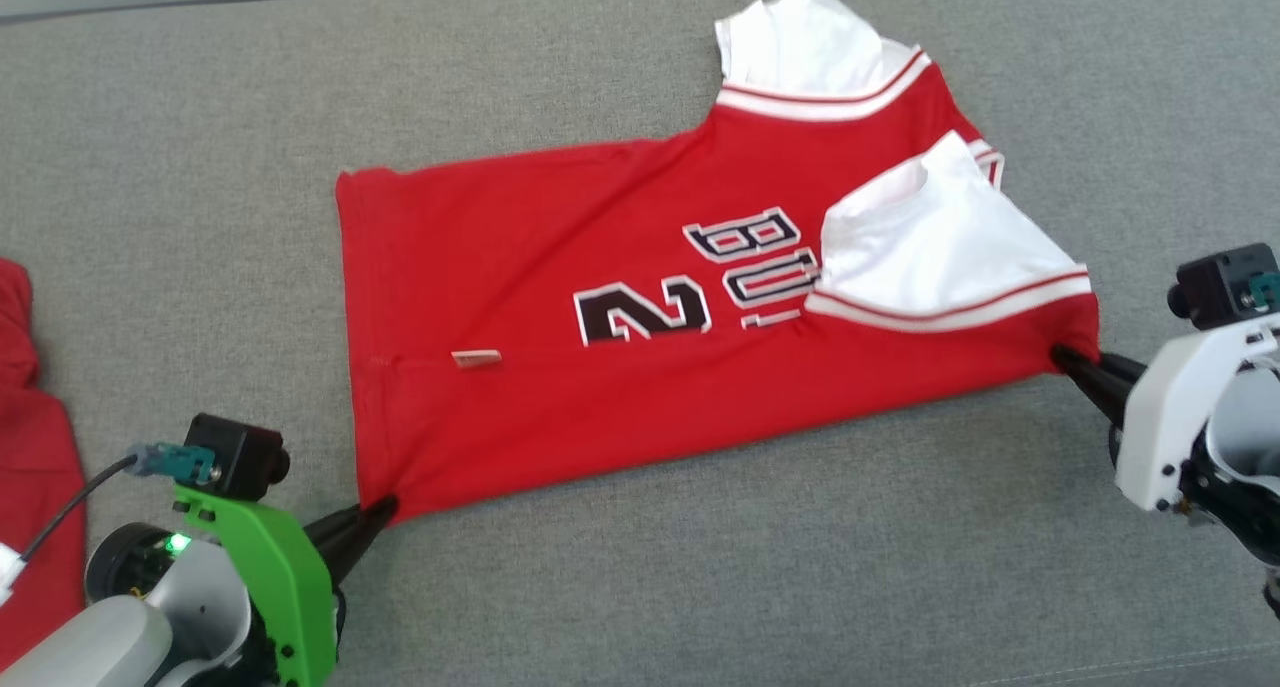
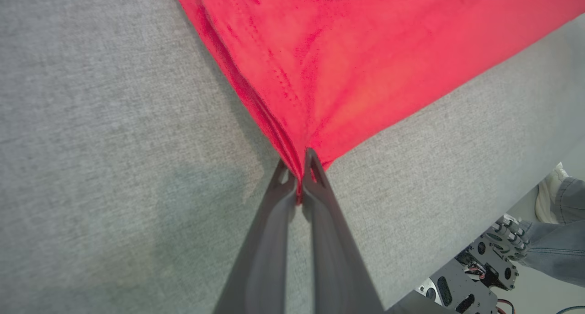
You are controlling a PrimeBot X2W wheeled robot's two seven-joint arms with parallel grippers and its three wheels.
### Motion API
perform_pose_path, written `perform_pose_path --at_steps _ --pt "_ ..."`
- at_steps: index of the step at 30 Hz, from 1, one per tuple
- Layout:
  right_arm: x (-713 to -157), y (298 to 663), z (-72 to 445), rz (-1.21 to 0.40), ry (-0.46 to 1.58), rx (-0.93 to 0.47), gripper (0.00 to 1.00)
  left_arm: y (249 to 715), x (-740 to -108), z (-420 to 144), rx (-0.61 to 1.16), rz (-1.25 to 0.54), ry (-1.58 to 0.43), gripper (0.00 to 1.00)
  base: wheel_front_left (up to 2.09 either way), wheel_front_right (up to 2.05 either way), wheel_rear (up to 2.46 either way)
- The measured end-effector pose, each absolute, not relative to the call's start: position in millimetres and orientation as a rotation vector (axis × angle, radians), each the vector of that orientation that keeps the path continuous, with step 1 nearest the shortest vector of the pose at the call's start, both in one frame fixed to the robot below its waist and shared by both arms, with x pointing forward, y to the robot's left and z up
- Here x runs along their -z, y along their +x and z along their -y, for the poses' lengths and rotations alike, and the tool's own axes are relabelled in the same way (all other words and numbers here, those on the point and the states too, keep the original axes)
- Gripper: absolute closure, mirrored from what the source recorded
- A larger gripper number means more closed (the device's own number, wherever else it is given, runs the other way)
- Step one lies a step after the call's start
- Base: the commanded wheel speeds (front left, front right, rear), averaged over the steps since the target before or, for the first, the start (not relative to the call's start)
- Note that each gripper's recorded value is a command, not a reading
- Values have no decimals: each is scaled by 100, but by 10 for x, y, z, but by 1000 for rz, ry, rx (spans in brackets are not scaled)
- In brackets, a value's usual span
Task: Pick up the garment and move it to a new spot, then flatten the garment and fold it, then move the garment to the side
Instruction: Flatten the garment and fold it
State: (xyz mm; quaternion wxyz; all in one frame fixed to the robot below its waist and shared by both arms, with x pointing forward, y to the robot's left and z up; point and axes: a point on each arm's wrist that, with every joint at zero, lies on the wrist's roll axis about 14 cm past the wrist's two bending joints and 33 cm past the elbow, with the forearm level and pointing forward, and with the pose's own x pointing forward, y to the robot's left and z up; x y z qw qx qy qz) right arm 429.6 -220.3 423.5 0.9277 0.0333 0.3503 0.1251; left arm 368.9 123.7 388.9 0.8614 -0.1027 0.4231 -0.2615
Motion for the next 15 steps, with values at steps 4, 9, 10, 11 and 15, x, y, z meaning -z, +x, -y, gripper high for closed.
perform_pose_path --at_steps 4,9,10,11,15 --pt "-4301 3953 2342 -780 68 -258 100 3464 -4041 -1335 586 -912 -169 100 0 0 0" --pt "-4181 3600 2388 -859 93 -246 100 3221 -4012 -1333 589 -973 -193 100 0 0 0" --pt "-4122 3553 2377 -878 95 -243 100 3170 -3963 -1333 584 -994 -197 100 0 0 0" --pt "-4056 3497 2352 -904 91 -247 100 3129 -3916 -1334 579 -1009 -197 100 0 0 0" --pt "-3944 3424 2267 -927 68 -266 0 3062 -3821 -1276 570 -1035 -213 0 0 0 0"
